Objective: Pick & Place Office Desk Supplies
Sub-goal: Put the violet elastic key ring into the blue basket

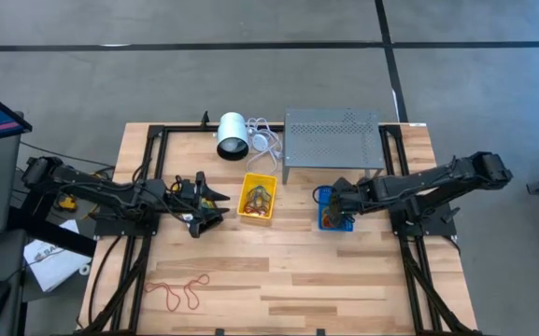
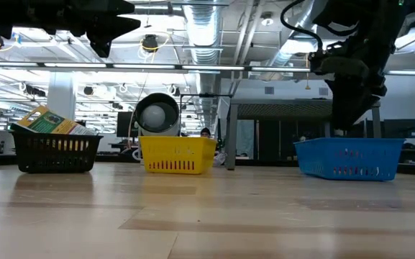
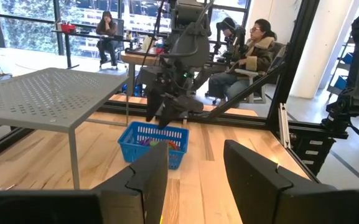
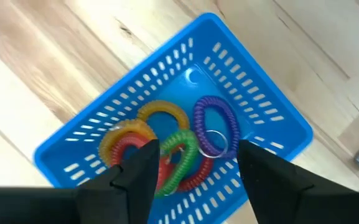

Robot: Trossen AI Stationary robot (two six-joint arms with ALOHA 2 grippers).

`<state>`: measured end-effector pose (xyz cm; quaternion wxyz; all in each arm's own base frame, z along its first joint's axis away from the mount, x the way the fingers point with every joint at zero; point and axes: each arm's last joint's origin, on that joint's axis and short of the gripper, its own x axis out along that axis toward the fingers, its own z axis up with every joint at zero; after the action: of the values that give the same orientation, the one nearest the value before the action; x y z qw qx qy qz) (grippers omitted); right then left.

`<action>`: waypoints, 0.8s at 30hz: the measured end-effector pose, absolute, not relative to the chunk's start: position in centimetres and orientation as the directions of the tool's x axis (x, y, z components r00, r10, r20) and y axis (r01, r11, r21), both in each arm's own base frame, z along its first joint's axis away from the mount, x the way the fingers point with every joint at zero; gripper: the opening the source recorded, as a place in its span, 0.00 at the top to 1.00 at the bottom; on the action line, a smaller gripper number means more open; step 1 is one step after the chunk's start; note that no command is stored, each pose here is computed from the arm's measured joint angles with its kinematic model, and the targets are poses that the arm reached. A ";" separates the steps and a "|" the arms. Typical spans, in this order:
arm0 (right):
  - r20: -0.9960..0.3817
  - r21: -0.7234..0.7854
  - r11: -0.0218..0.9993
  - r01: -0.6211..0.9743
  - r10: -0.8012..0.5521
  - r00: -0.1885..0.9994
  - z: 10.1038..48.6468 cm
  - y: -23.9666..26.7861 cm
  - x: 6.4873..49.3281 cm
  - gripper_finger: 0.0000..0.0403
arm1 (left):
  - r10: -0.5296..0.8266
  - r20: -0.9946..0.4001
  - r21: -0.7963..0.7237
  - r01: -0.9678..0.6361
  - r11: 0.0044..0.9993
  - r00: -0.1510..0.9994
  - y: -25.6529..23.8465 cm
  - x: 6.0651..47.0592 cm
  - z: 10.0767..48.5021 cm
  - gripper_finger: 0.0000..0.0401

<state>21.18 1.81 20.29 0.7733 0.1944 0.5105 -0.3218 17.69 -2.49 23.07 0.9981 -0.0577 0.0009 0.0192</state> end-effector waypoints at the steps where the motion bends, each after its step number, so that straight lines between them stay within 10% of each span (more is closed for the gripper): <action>1: -0.912 -0.022 0.721 0.692 -0.297 0.281 20.3 1.8 21.3 0.48 | 0.038 -0.004 -0.115 -0.038 0.993 0.999 -2.5 17.7 23.1 0.62; 14: -0.909 -0.010 0.746 0.666 -0.284 0.304 20.4 1.9 21.5 0.57 | -0.277 -0.352 -0.208 0.214 0.955 0.894 -5.2 18.1 25.3 0.62; 24: -0.848 0.088 0.783 0.616 -0.265 0.459 21.0 2.1 23.1 0.62 | -0.402 -0.697 -0.391 0.155 0.907 0.594 -10.6 20.0 26.0 0.62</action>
<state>23.07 2.11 21.00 0.8313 0.1959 0.4476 -0.2650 20.01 -10.57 26.02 0.8807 -0.1465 0.4218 -0.1580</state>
